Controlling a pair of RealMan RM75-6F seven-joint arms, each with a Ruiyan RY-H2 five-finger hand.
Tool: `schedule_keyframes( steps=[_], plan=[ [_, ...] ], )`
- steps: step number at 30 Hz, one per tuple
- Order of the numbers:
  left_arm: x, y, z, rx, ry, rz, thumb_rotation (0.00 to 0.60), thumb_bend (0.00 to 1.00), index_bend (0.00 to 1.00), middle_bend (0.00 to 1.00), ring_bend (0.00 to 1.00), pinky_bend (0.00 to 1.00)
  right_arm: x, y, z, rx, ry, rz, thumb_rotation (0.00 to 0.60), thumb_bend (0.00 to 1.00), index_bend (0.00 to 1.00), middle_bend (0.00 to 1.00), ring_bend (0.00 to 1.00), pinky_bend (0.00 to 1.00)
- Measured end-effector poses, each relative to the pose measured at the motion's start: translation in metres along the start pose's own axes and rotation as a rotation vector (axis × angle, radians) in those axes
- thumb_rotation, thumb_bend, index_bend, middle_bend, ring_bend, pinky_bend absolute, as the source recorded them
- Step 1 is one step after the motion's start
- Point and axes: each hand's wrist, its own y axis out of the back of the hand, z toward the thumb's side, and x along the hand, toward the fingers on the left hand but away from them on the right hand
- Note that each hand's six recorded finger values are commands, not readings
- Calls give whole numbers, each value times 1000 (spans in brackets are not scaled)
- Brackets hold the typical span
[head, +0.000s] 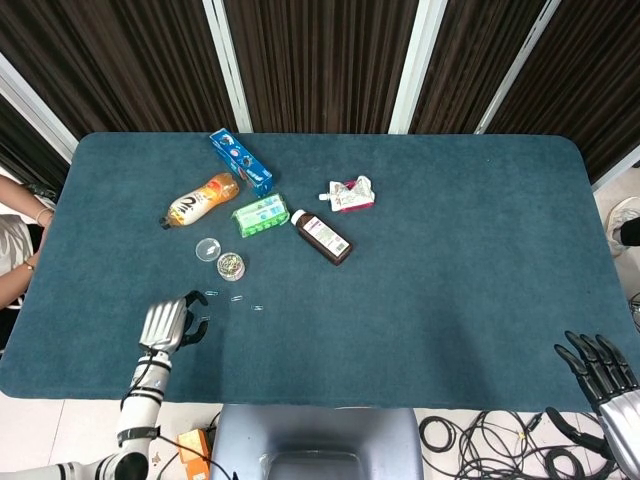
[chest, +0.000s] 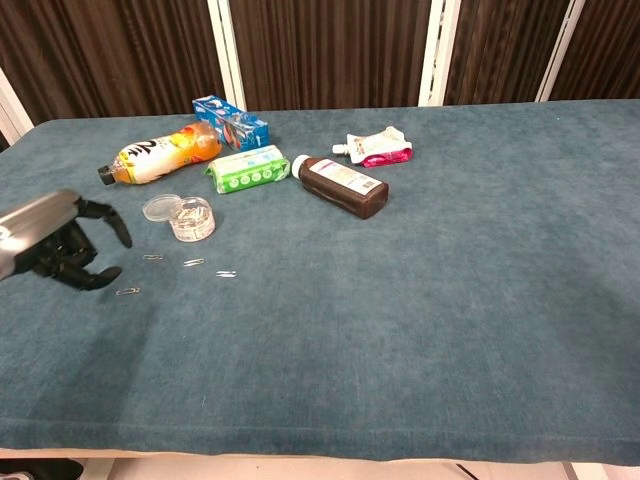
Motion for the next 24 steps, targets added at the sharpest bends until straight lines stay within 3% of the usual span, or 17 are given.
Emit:
schedule_keyframes(
  steps=[11, 24],
  plan=[
    [11, -23, -36, 7, 92, -31, 600, 347, 461, 1000, 1000, 1000, 1, 2, -1, -4, 0, -5, 600, 178, 0, 0, 0, 0],
    [25, -37, -23, 29, 81, -34, 600, 345, 494, 1000, 1000, 1000, -1, 0, -1, 2, 1, 3, 600, 178, 0, 0, 0, 0]
  ],
)
